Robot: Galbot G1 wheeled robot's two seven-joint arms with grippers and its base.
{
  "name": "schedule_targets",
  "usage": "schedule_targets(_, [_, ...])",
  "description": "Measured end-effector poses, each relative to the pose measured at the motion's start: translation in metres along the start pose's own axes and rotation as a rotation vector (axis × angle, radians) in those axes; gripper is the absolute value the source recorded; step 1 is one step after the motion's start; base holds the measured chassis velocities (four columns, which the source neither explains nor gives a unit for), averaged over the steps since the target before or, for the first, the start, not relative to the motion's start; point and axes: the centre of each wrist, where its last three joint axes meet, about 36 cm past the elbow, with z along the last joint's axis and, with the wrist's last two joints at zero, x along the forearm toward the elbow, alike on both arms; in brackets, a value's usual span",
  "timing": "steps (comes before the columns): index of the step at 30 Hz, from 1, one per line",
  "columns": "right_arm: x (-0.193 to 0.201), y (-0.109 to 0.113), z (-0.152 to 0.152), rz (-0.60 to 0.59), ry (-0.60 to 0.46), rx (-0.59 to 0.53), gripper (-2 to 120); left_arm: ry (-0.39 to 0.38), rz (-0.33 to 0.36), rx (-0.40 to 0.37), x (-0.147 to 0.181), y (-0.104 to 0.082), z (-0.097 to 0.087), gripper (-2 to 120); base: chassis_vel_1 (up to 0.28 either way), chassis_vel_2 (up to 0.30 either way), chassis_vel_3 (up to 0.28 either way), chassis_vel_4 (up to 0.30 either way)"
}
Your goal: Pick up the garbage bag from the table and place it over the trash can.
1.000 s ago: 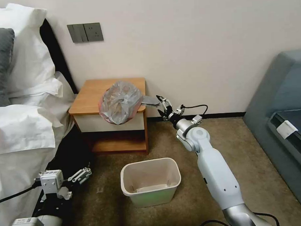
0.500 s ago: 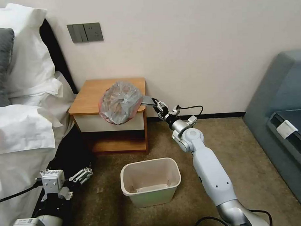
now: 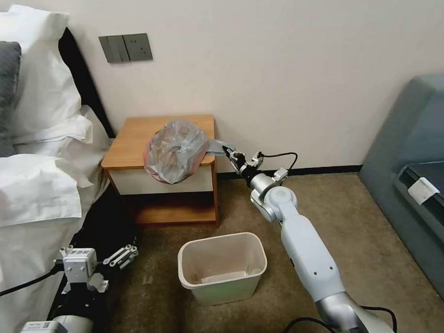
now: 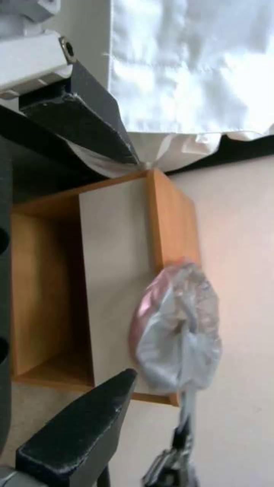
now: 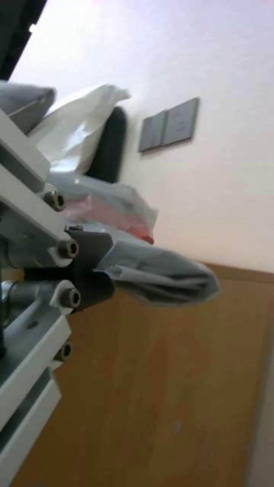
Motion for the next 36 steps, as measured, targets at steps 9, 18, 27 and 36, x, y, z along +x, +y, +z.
schedule_targets(9, [0.076,0.032,0.02,0.036,0.053,0.107,0,-0.04,0.015,-0.001,-0.008,-0.001,-0.003,100,0.0,0.0,0.0,0.0])
schedule_targets(18, [0.148,0.077,0.059,0.126,0.207,0.204,0,-0.079,0.023,0.012,-0.015,-0.001,-0.006,100,0.0,0.0,0.0,0.0])
schedule_targets(27, [0.193,0.068,0.096,0.264,0.283,0.293,0,-0.115,0.016,0.027,-0.019,-0.001,-0.007,100,0.0,0.0,0.0,0.0])
schedule_targets(36, [0.208,0.062,0.1,0.354,0.317,0.332,0,-0.125,0.014,0.024,-0.024,0.002,0.004,100,0.0,0.0,0.0,0.0])
